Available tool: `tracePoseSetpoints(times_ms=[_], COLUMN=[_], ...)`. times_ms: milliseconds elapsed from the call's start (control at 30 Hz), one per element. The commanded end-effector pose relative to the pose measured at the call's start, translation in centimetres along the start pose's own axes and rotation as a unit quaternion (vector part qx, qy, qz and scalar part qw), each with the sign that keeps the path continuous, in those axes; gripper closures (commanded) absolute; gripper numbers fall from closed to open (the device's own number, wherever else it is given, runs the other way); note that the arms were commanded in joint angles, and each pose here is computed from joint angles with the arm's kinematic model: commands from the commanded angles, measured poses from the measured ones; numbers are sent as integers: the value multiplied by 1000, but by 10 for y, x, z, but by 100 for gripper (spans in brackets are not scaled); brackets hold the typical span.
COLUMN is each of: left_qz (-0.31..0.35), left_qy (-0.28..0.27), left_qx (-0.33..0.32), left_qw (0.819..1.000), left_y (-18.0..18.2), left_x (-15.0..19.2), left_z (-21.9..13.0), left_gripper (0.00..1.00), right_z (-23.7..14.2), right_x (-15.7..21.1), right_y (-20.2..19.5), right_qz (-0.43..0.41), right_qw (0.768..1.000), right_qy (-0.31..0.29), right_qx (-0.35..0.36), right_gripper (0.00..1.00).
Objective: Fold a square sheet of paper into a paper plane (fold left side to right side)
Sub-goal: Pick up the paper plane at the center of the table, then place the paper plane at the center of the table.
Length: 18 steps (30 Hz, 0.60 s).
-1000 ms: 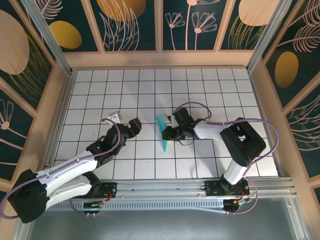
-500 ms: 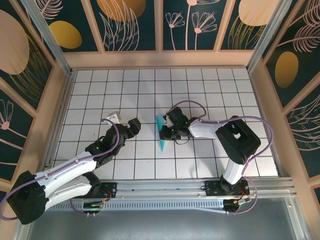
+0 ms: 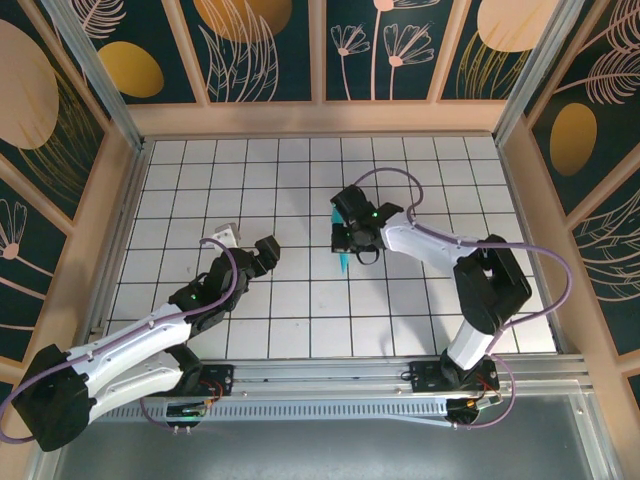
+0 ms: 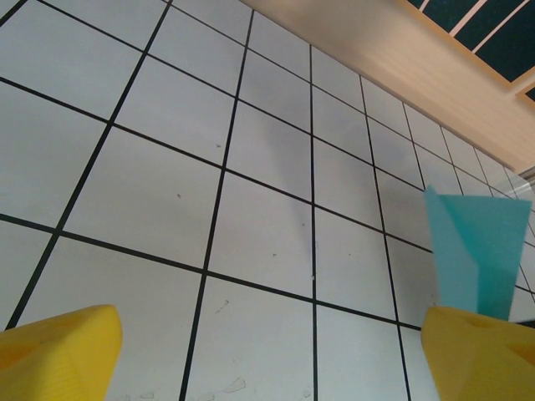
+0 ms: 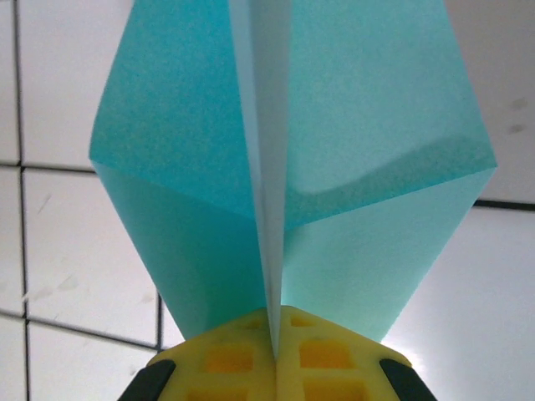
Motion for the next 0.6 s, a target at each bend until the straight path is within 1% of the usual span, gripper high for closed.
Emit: tracePoseSetpoints(times_ms=[0, 133, 233, 367, 567], left_qz=[13, 13, 13, 14, 16], left_qy=[-7, -1, 2, 6, 11], left_qx=[-12, -13, -13, -15, -16], left_qw=[1000, 1000, 1000, 1000, 1000], left_y=[4, 4, 4, 4, 3], left_x=[-3, -1, 0, 2, 4], left_z=[-1, 1, 1, 3, 5], left_gripper=[8, 8, 8, 8, 7], right_z=[9, 18, 30, 39, 49], right_x=[1, -10, -12, -14, -16], right_y=[-31, -43, -53, -60, -57], right_qz=[18, 25, 24, 22, 21], right_qw=[994, 990, 986, 983, 985], right_qy=[51, 66, 88, 102, 106], right_qx=[91, 121, 137, 152, 135], right_gripper=[98, 97, 98, 98, 97])
Point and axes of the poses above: each hand's point on the last joint's axis, 136 mm out from that joint toward the fingers, its own z axis out along the fingers, its own y axis along the line the jaws close on, x = y × z, the point moved 6 cm from there along -z, back along the fingers, and after that the axes turned 14 degrees about -z, right-handed, at the moved point
